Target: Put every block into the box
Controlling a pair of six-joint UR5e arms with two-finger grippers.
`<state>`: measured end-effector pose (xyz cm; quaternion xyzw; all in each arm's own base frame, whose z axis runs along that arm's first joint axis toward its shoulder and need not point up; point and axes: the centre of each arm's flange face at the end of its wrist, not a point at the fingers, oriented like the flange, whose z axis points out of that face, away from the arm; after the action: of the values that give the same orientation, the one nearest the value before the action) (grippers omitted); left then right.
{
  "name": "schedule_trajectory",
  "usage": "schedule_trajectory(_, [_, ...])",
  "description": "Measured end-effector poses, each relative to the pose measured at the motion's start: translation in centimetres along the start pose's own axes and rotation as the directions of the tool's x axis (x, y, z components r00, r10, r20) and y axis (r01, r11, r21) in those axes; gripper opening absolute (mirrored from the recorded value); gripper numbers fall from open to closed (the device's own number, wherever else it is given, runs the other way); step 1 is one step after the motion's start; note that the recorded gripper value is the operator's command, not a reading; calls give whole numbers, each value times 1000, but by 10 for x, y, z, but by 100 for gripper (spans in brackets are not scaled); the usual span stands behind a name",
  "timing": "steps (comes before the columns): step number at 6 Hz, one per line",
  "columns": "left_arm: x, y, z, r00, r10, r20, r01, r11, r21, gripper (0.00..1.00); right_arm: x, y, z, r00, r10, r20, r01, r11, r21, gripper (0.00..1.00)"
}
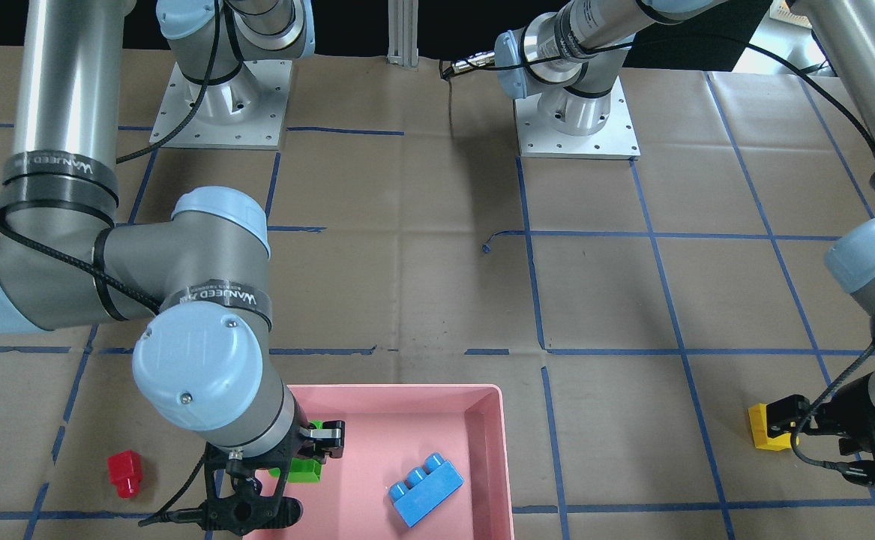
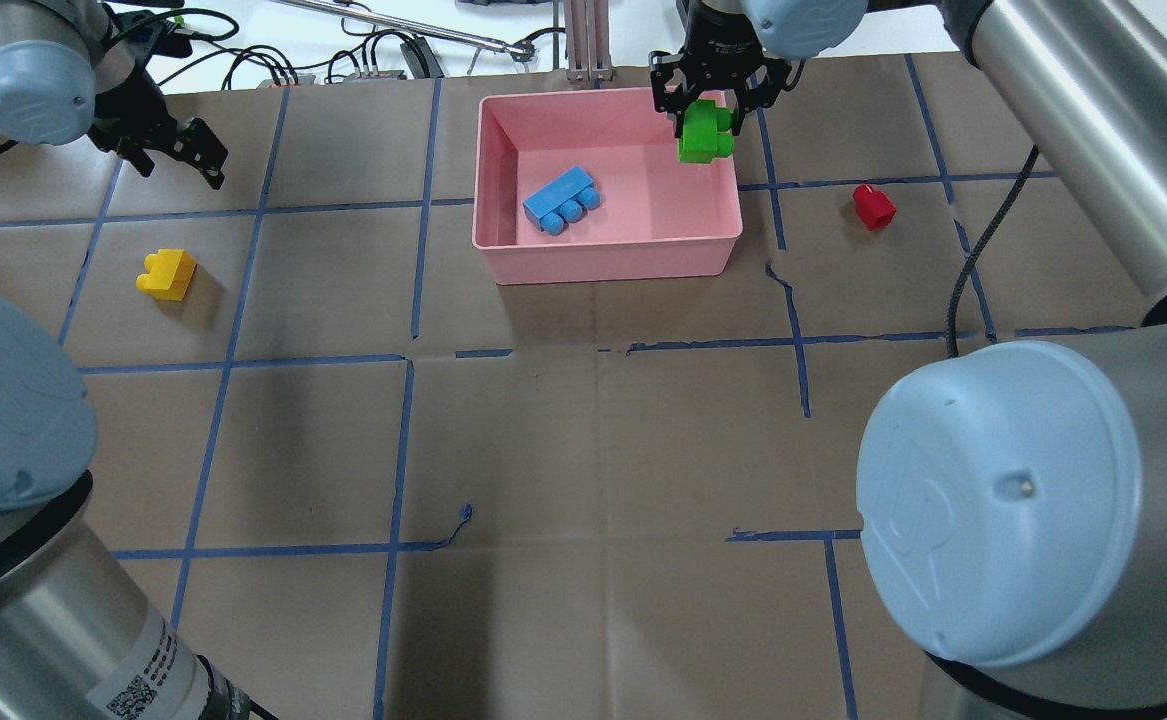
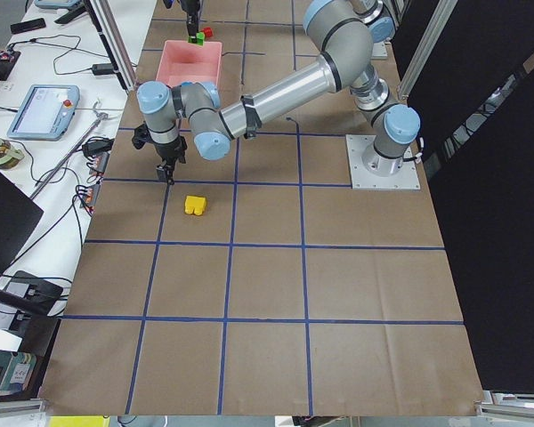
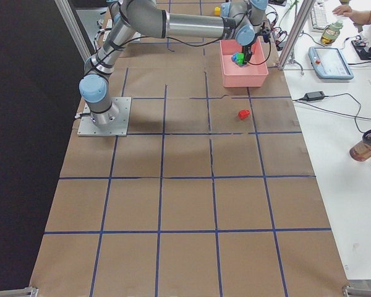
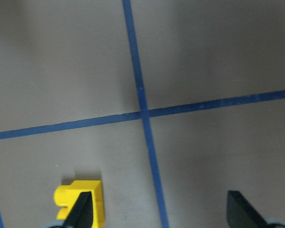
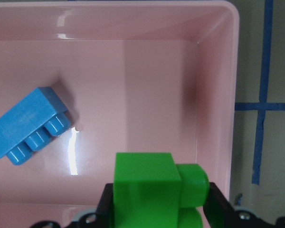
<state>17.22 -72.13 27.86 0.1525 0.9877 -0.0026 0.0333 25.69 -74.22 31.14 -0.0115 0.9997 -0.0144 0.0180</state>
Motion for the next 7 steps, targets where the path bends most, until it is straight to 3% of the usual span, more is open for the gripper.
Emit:
schedule_trajectory(2, [-19,15,49,994,107,18,-107,994,16,99,-6,-6,24,1000,-7,0,7,1000,-4,99])
schedule_trajectory(4, [-19,22,89,988,150,31,-151,988,21,99,-10,-2,10,1000,-5,18,5,1000,9,100])
schedule_trajectory(5, [-18,23,99,988,152,29,-153,988,19,93,-12,4,-12,999,-5,38,5,1000,13,100])
schedule_trajectory(7, [-17,24,106,989,149,18,-149,989,9,32,19,18,-50,999,22,28,-20,999,-43,100])
